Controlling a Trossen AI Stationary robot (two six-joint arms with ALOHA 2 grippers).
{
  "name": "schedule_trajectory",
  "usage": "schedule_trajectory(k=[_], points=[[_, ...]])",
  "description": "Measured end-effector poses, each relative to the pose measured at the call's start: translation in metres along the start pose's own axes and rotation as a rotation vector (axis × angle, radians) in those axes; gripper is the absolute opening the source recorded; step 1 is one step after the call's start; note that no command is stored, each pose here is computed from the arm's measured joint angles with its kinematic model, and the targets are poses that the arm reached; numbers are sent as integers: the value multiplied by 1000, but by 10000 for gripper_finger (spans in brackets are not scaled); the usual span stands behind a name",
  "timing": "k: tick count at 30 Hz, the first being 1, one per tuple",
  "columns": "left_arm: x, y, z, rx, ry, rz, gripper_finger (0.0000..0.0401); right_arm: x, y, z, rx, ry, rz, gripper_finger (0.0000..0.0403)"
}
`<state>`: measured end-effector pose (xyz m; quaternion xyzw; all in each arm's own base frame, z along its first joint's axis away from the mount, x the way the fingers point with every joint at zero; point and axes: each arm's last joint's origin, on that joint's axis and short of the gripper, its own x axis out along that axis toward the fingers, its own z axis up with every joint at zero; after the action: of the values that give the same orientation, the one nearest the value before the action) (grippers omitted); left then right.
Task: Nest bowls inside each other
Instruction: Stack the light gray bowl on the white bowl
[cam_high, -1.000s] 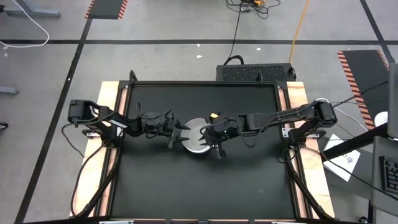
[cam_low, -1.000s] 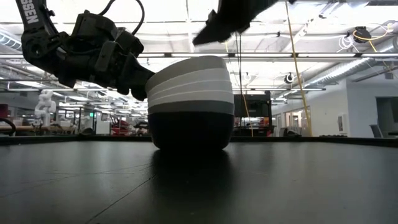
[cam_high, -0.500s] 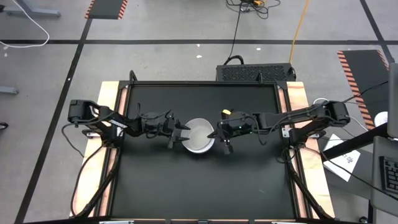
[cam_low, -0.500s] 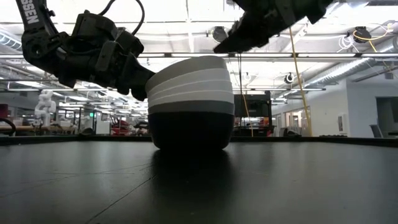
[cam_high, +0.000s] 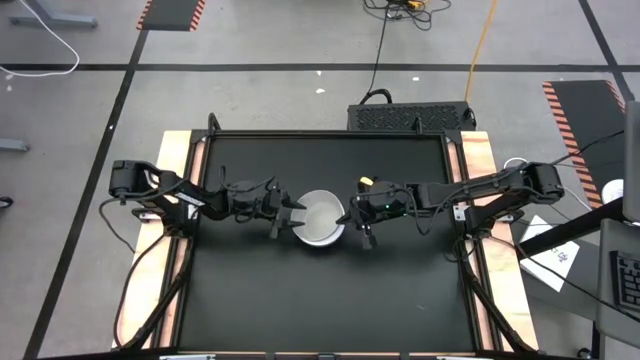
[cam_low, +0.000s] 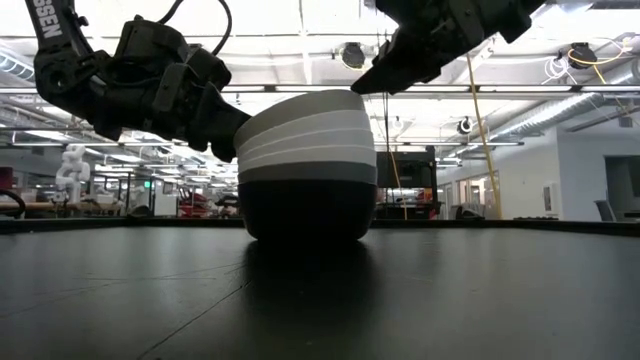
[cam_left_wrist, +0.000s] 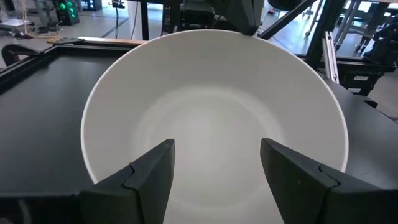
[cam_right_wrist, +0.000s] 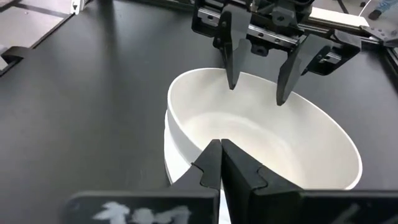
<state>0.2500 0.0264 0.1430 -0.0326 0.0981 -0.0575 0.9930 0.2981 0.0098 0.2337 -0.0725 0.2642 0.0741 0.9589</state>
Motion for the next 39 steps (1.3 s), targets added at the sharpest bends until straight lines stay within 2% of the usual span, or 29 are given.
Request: schedule_trajectory(k=[7, 16, 31, 39], points=[[0, 0, 0, 2, 1, 0, 239, 1, 0, -1, 26, 4, 1, 0], [0, 0, 3, 15, -22, -1, 239, 3, 0, -17, 64, 12, 5, 0], [0, 0, 3, 13, -25, -1, 239, 4, 0, -18, 85, 5, 42, 0], [-5, -2, 12, 8, -51, -15, 239, 5, 2, -26, 89, 10, 49, 0]])
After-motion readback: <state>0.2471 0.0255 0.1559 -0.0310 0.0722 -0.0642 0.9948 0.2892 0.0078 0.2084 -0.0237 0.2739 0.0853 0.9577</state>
